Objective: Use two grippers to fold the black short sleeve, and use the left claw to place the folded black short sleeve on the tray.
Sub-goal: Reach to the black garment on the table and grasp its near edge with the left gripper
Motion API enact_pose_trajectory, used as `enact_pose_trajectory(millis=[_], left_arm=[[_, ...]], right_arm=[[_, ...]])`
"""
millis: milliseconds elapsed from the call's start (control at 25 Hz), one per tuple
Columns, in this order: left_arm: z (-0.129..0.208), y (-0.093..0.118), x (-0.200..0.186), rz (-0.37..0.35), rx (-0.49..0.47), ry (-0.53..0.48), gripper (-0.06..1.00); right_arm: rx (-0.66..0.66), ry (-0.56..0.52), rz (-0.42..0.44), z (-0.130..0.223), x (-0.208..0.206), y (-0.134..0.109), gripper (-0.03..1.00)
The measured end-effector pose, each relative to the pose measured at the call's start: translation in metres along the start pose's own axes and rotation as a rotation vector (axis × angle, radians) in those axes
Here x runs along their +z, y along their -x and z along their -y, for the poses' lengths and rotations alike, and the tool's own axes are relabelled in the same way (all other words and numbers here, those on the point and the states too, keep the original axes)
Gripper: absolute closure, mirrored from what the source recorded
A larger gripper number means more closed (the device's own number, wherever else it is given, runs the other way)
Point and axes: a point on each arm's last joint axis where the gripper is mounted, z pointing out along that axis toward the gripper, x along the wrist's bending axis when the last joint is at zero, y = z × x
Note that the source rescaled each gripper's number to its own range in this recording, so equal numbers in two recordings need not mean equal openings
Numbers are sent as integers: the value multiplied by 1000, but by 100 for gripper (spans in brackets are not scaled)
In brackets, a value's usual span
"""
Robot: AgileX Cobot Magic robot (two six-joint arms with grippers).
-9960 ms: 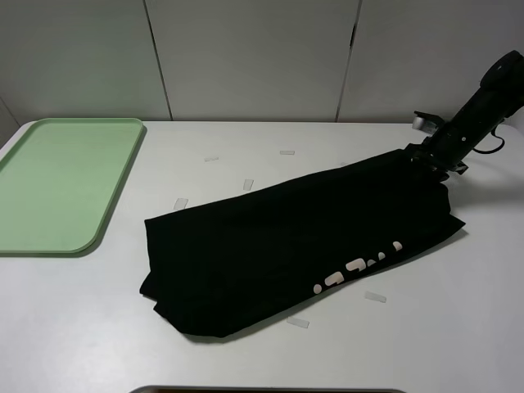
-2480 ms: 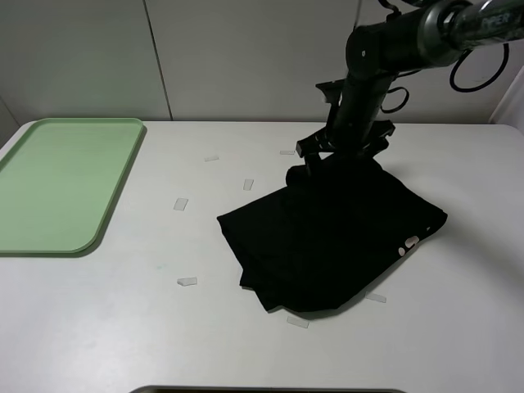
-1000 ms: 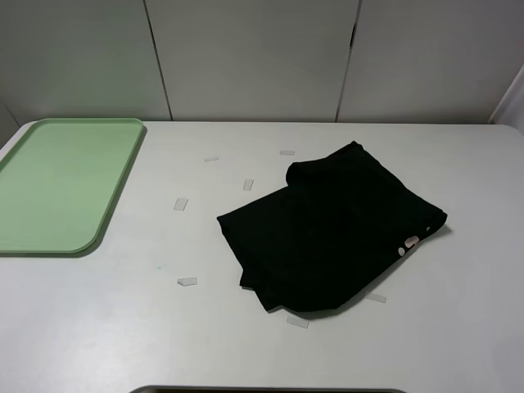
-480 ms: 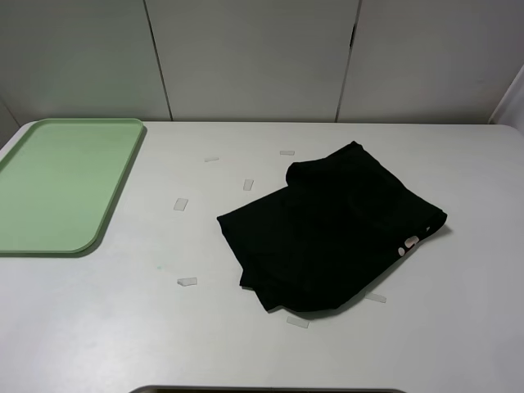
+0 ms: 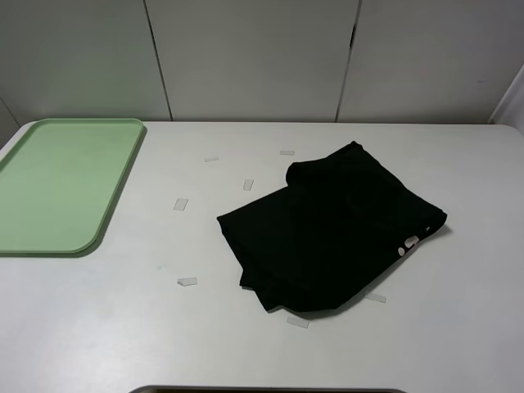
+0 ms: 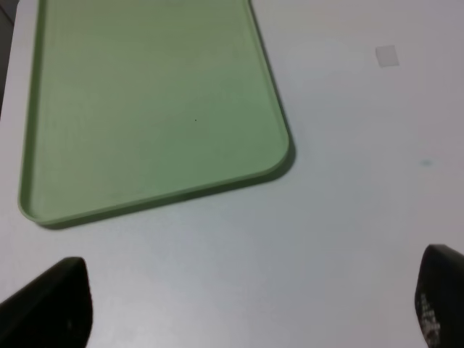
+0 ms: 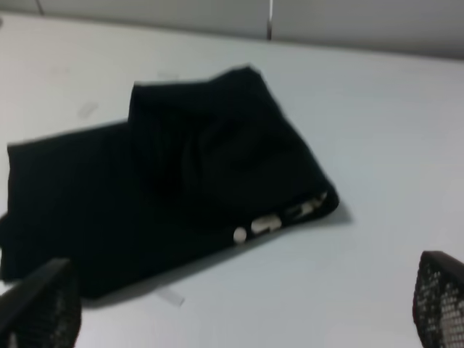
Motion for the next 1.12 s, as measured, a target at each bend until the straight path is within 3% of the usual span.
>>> enact_pose_trajectory(millis=[1120], left_arm=[[0,0,0,0,0,-1,7]], right_arm=[[-31,-5,1,7,15,1,-3]])
